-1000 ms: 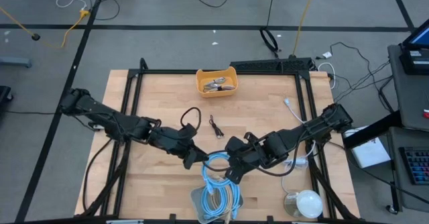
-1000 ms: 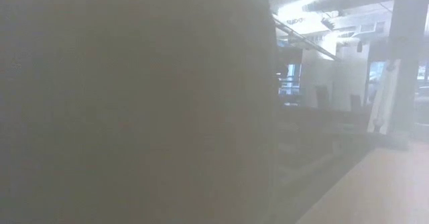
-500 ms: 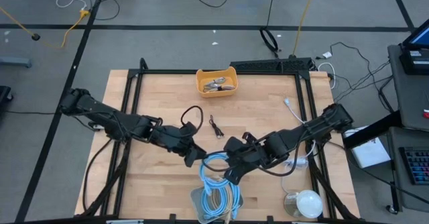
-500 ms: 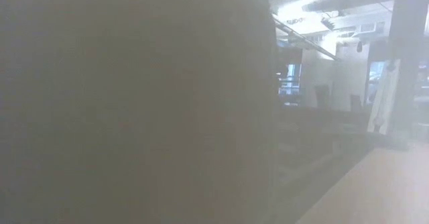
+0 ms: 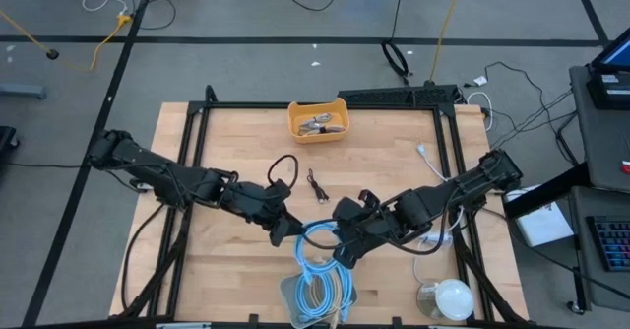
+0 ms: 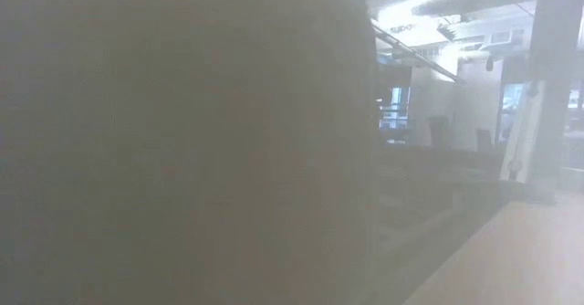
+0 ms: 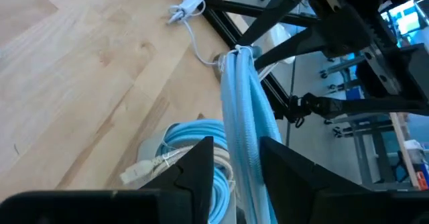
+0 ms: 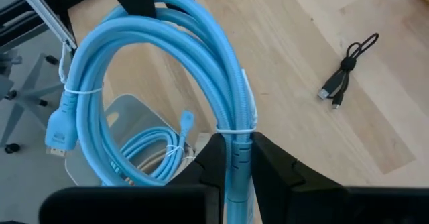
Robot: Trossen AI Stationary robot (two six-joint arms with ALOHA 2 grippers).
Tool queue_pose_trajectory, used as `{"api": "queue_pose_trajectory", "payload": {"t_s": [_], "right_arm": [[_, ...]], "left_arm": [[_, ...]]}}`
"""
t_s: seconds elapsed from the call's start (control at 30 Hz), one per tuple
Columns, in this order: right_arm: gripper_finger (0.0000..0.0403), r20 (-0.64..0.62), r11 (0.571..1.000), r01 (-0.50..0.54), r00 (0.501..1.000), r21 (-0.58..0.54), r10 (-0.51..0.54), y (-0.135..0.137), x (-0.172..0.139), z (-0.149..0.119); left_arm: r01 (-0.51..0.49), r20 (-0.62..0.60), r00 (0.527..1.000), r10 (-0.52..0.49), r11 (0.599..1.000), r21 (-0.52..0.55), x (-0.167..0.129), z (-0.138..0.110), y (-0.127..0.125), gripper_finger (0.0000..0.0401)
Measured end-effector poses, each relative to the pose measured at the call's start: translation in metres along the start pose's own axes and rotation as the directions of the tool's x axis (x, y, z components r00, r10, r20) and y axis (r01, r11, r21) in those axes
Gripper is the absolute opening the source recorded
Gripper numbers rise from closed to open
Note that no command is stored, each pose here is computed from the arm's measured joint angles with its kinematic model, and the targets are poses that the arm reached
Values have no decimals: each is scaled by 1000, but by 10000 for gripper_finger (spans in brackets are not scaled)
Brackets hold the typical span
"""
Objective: Sort cables into bins
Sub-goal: Put the blue HDMI cable into the gray bin
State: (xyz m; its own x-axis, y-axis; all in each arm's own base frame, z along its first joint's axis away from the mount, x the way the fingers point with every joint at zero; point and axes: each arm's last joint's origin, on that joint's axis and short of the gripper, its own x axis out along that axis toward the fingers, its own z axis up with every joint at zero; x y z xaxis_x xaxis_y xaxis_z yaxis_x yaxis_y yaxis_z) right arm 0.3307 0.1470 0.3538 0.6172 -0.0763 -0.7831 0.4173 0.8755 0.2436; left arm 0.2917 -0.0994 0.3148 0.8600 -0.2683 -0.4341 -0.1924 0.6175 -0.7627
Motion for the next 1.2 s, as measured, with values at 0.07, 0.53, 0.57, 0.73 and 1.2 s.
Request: {"api": "queue_pose_trajectory", "payload": {"t_s": [0.07, 0.53, 0.57, 0.73, 1.2], "right_arm": [[36, 7, 1000, 7, 1000, -2, -7, -1, 0, 1], [92, 52, 994, -97, 994, -50, 100, 6, -4, 8], [102, 48, 991, -121, 991, -50, 123, 7, -6, 9], [122, 62, 980, -188, 979, -58, 192, 9, -20, 10], [95, 94, 980, -183, 977, -80, 190, 4, -31, 13]], "left_arm": [[0, -2, 1000, 0, 1000, 0, 0, 0, 0, 108], [15, -241, 970, -1, 998, 56, -2, -8, 9, 12], [6, -281, 960, 12, 998, 65, -2, -11, 12, 12], [59, -369, 929, -2, 988, 144, -3, -17, 12, 12], [397, -501, 847, -179, 839, 372, 11, -18, 8, 12]]}}
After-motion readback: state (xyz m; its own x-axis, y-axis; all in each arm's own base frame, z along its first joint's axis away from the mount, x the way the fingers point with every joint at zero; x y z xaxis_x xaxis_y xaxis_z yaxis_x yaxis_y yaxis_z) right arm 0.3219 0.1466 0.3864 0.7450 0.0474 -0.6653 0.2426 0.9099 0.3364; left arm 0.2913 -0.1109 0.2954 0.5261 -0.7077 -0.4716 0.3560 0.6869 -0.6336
